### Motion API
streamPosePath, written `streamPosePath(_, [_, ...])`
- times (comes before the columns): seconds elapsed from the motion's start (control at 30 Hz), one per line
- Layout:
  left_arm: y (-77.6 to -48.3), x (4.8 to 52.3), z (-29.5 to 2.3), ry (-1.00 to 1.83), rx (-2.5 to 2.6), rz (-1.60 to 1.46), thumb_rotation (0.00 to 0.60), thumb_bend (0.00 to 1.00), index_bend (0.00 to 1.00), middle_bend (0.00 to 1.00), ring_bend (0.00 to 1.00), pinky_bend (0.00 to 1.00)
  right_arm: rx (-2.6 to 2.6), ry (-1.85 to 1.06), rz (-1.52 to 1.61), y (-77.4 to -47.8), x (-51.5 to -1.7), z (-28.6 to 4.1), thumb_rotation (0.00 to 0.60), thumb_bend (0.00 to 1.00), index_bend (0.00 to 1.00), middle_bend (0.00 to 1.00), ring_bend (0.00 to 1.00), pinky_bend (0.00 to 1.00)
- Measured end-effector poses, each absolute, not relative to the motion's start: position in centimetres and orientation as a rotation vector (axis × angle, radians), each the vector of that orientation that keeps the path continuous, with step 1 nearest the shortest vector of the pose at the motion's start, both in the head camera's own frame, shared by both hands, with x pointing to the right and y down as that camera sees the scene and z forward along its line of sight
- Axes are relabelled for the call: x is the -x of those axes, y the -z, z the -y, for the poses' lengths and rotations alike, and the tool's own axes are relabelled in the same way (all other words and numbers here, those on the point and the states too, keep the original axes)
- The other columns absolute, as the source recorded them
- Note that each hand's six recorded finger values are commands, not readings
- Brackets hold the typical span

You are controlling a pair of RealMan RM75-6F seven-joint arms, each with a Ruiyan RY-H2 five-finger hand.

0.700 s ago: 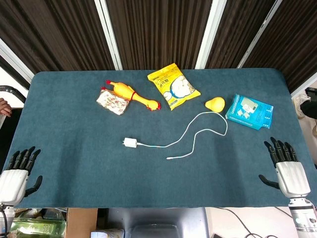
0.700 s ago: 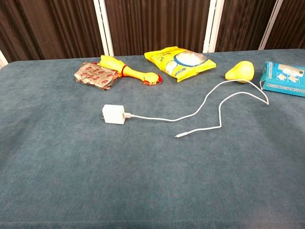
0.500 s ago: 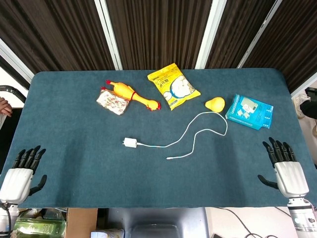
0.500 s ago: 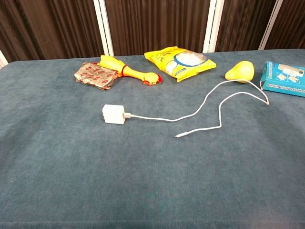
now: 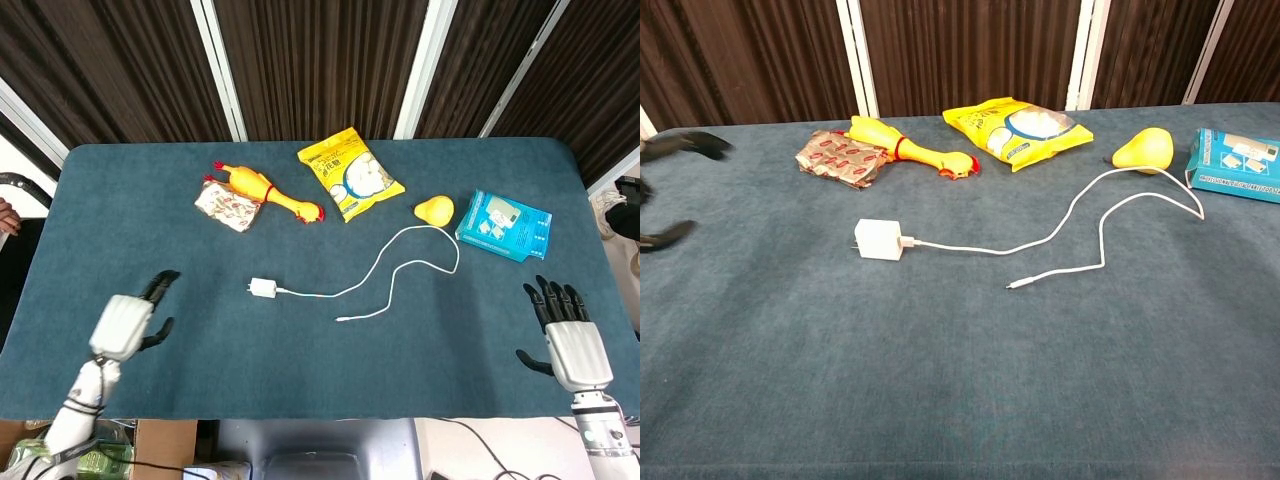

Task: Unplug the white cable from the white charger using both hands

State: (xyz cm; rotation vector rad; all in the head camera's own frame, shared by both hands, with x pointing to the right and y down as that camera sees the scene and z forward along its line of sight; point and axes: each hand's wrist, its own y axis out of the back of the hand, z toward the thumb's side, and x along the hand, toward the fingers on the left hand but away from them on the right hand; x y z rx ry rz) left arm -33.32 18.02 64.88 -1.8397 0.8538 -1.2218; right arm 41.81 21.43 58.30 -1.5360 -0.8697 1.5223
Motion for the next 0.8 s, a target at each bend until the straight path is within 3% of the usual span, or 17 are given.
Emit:
streamPosePath(0.2, [-69.0,29.2,-16.3,1.222,1.935,-0.795,0.6,0.42,0.17,0.16,0.96,1.0,1.53,-1.551,0.855,-59.1,-42.0,-21.2,0.6,0.28,0.0,0.0,0.0,0.0])
streamPosePath(0.8, [-74.8,22.7,-15.1,1.234,1.908,-0.678,0.6,0.43,0.18,0.16,0.97,1.0,1.531,-1.578,0.859,-59.4,-42.4,-20.9,0.6,0.28,0.0,0.0,0.0,0.0])
